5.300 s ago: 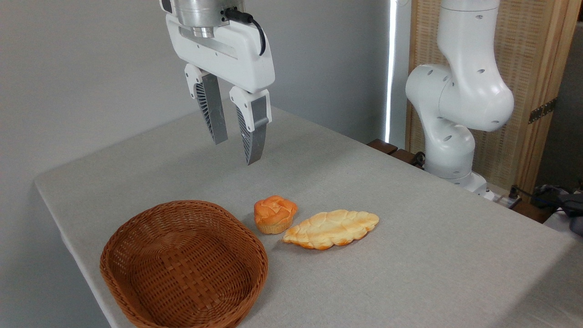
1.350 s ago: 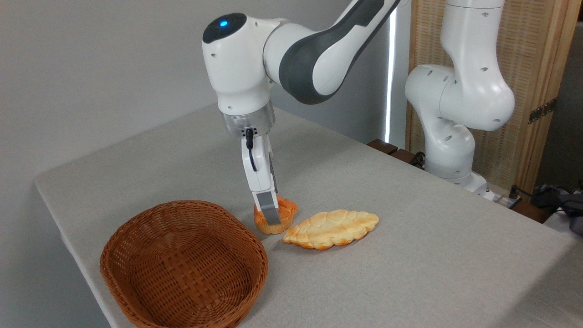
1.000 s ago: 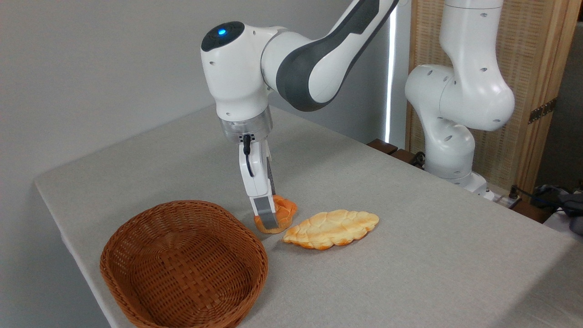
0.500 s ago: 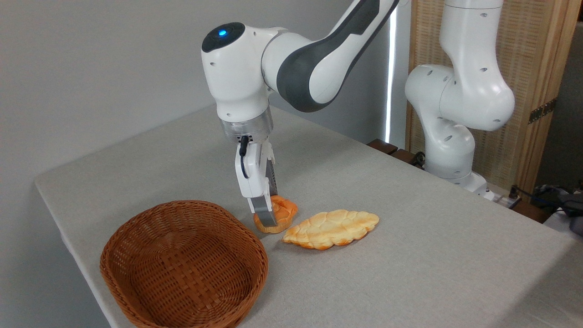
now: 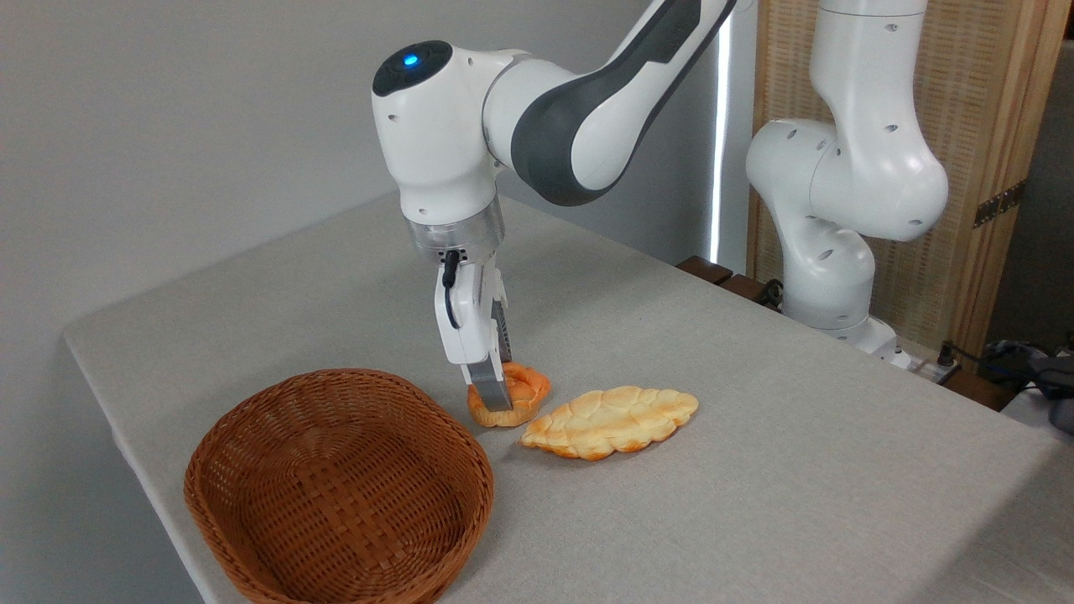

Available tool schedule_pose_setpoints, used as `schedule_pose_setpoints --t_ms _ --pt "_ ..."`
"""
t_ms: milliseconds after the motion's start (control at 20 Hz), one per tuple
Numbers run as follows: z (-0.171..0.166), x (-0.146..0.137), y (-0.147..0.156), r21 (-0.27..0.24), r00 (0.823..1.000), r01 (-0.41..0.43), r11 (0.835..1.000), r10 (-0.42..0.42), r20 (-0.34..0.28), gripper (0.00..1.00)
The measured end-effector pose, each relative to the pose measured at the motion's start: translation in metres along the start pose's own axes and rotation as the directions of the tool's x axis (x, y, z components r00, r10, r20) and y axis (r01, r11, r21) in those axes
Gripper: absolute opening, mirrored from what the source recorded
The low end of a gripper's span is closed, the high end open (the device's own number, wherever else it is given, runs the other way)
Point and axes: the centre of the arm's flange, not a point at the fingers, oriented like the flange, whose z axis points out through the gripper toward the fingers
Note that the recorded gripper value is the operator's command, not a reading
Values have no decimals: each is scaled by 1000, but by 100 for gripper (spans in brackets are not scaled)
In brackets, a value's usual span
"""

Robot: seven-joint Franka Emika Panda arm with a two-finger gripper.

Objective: Put bread into the basket
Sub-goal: 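Lift the bun and carry it over the wicker basket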

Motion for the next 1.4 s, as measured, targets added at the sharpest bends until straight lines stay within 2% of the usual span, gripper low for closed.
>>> schedule_pose_setpoints --t_ms 200,300,400,550,700,850,950,1000,1100,1150,1200,1250,1300,1350,1400 --pt "0 -1 1 -4 1000 1 1000 -1 1 42" --pt "-1 -1 3 -22 1000 2 1000 -2 4 42" --pt "-8 -2 6 -61 1000 6 998 -6 9 42" --pt "-45 -4 6 -120 999 32 992 -30 16 42" --pt "-82 -13 -2 -106 997 71 992 -71 -2 42" --pt "-109 -19 -18 -76 984 153 985 -159 -75 42" --pt "-123 -21 -40 -56 960 244 968 -250 -130 45" --pt "-128 -20 -55 -33 941 295 955 -297 -163 45" --pt "-129 -15 -85 25 889 404 914 -386 -246 45" --pt "-128 -13 -92 40 874 431 902 -406 -268 45" --pt "-124 -11 -105 62 847 474 878 -436 -304 45" --pt "-118 -8 -114 75 830 501 862 -454 -325 45" --pt "-112 -5 -120 82 821 514 854 -462 -335 45" --pt "-106 -1 -125 84 819 517 852 -464 -337 47" --pt "-100 4 -127 84 822 512 855 -460 -336 56"
